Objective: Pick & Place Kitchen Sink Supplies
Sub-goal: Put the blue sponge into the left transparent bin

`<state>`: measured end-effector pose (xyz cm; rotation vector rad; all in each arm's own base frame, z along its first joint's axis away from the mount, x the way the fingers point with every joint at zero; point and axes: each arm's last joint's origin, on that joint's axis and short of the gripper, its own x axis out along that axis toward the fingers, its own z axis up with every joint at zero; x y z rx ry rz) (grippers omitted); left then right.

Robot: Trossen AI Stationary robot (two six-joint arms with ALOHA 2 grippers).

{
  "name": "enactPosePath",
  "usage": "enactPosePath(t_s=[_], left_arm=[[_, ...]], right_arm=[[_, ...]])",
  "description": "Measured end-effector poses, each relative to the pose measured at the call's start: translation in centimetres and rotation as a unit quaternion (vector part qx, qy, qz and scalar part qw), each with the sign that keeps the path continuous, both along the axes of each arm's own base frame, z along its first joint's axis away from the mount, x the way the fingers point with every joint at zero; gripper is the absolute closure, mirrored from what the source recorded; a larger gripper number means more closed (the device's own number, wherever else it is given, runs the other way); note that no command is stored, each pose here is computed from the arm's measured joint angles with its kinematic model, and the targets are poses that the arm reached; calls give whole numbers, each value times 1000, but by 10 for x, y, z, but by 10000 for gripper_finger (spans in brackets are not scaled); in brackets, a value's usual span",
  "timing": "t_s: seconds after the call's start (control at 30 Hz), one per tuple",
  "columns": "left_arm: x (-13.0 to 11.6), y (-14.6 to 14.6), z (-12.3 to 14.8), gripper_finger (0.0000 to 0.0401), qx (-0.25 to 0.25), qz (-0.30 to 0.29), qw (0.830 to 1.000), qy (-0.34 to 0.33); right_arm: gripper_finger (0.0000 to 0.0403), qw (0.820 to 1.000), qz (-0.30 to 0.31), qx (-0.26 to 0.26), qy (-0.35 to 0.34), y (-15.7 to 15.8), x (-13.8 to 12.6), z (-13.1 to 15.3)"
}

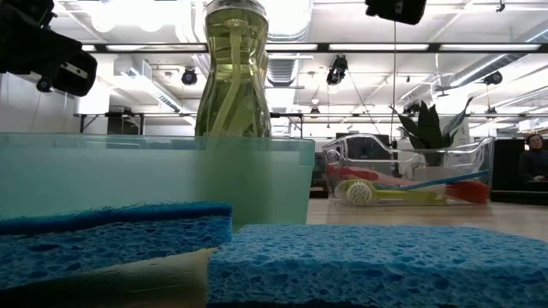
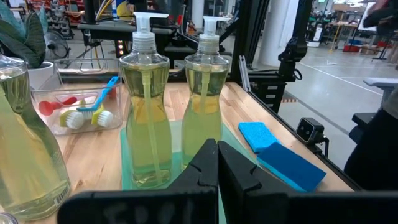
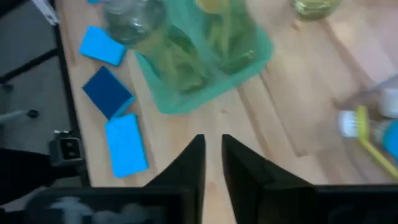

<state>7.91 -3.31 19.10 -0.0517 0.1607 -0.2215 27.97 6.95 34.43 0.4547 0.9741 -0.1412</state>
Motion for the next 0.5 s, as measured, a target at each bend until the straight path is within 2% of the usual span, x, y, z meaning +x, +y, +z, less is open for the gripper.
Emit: enactPosePath(t_s=[0.1,0.23,0.37,0.5], left_arm=[[0,0,0,401,0,0,1000,0],[0,0,0,401,0,0,1000,0],[0,0,0,401,0,0,1000,0],[0,0,0,401,0,0,1000,0]], right_arm=[[386,999,28,1,-17,18,7,-4],[393,998,54,-12,-26,42,17,-16],[394,999,18,-26,18,58,21,-37],[394,1000,-2,-3,13,79,21,-43]])
